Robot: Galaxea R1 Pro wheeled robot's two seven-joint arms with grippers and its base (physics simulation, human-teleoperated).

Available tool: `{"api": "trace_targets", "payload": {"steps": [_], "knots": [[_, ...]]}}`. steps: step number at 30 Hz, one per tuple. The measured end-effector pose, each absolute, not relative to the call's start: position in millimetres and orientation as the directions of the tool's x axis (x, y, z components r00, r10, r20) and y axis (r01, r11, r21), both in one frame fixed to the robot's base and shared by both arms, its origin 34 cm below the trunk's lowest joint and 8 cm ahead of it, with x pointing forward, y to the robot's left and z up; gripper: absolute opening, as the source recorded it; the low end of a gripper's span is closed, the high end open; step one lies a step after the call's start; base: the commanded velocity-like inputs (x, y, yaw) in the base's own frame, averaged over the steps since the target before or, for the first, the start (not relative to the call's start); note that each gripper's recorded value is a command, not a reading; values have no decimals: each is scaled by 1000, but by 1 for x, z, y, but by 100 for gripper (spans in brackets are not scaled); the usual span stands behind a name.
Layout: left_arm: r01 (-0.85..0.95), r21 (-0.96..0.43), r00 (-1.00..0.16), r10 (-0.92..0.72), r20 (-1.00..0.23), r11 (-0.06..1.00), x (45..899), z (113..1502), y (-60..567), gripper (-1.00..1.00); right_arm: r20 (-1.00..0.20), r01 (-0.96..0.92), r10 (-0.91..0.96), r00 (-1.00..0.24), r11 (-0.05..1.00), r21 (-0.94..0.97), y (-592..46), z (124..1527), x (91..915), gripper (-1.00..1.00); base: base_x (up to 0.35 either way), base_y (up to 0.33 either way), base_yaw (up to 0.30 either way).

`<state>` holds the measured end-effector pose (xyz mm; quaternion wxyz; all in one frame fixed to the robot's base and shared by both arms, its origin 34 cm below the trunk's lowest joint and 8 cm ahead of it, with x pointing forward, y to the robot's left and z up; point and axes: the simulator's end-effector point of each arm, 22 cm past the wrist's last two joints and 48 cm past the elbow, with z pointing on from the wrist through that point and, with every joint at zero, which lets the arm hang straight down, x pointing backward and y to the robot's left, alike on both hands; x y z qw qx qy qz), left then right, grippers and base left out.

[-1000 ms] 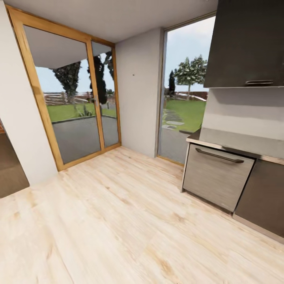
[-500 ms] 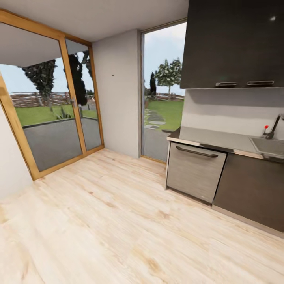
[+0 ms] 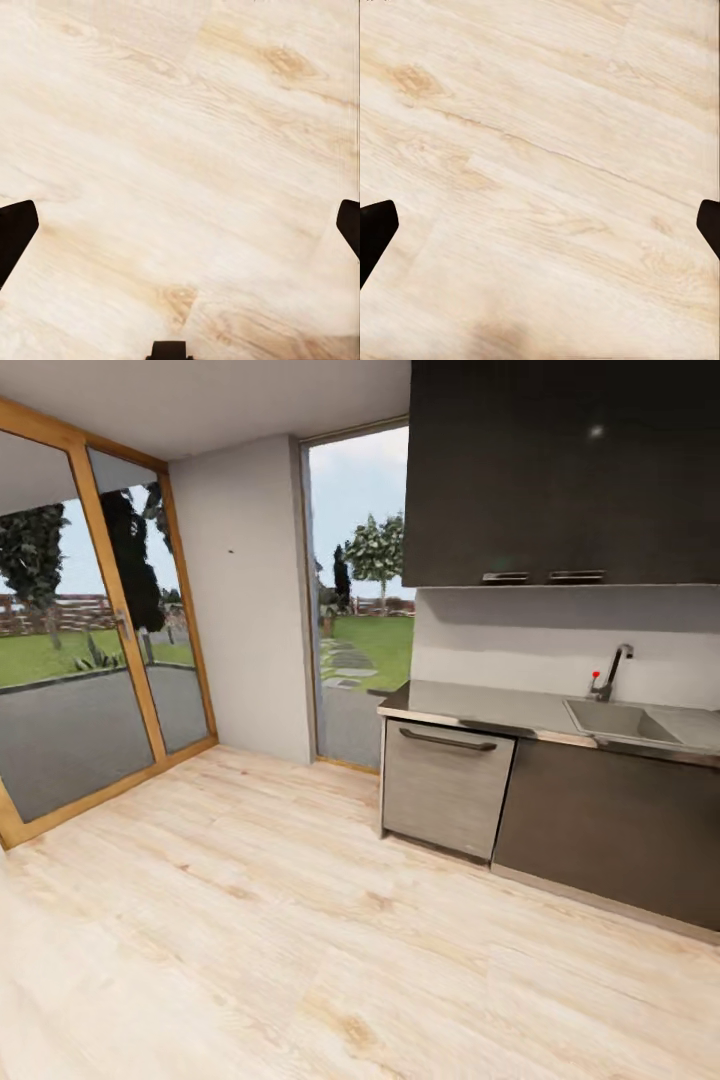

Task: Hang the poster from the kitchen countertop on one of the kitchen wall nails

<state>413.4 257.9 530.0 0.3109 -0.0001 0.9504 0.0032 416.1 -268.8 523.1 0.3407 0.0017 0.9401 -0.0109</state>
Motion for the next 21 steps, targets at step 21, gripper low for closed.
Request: {"api": "trace_targets", "payload": {"steps": [21], "knots": [[-1, 6, -804, 3, -595, 1000, 414, 531, 257, 100, -644, 13, -4, -765, 1000, -21, -269, 525, 417, 100, 117, 0, -205]]}}
